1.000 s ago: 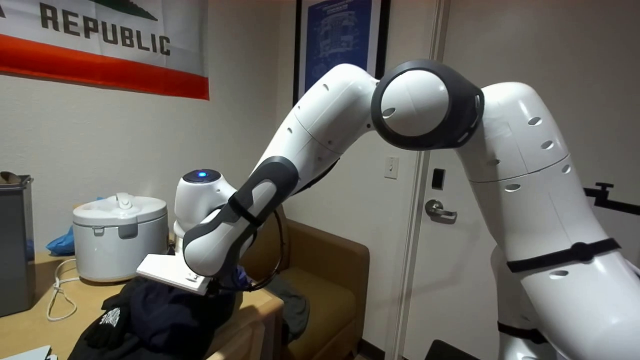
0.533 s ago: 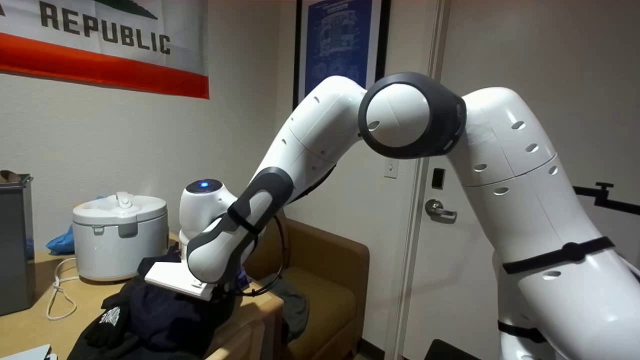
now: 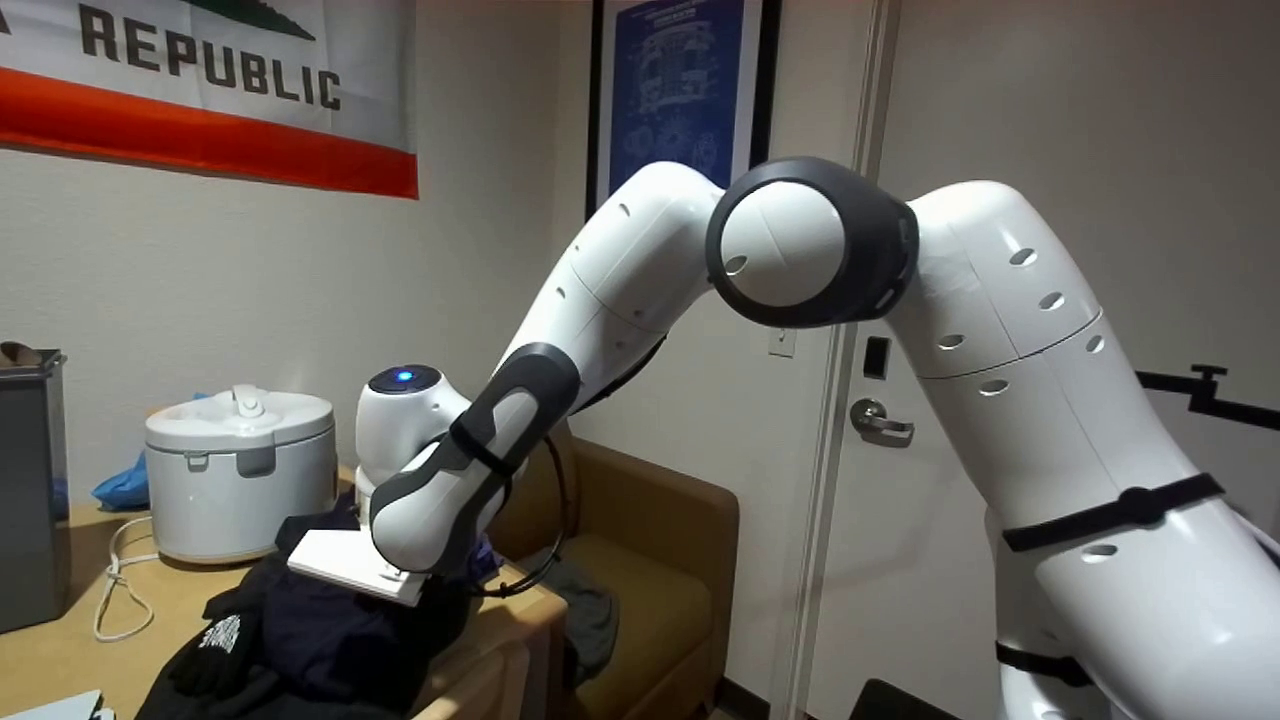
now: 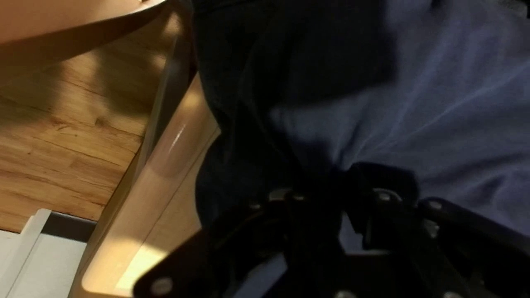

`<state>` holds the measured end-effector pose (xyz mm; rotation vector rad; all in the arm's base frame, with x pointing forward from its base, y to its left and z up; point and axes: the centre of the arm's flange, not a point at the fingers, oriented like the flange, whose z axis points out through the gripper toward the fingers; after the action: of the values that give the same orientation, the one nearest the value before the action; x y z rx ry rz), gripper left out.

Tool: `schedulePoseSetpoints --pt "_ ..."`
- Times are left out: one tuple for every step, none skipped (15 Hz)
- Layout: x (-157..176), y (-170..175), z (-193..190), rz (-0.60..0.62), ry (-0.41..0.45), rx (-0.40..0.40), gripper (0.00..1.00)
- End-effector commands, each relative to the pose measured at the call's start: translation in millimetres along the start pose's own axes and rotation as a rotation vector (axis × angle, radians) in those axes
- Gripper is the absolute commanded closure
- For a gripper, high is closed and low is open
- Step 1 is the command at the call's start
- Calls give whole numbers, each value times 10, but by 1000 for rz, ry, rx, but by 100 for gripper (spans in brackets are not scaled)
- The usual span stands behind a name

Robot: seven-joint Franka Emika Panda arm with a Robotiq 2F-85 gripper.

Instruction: Pick up the black cloth from the table and put it on the chair back.

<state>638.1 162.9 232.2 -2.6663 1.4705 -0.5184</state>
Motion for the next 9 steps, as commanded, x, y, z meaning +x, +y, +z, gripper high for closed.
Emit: schedulePoseSetpoints --pt "32 -65 -111 37 8 7 99" --pt "36 -73 -163 35 11 13 100" --pt "37 -86 -226 35 14 21 100" --pt "36 -98 -287 35 19 28 100" --pt "26 -104 -387 34 22 34 99" --pt "15 -107 -490 33 28 44 99" --pt "6 -115 -597 33 30 55 99" --pt "-12 -112 -744 37 33 71 99" --pt "-27 -113 -862 33 34 84 99"
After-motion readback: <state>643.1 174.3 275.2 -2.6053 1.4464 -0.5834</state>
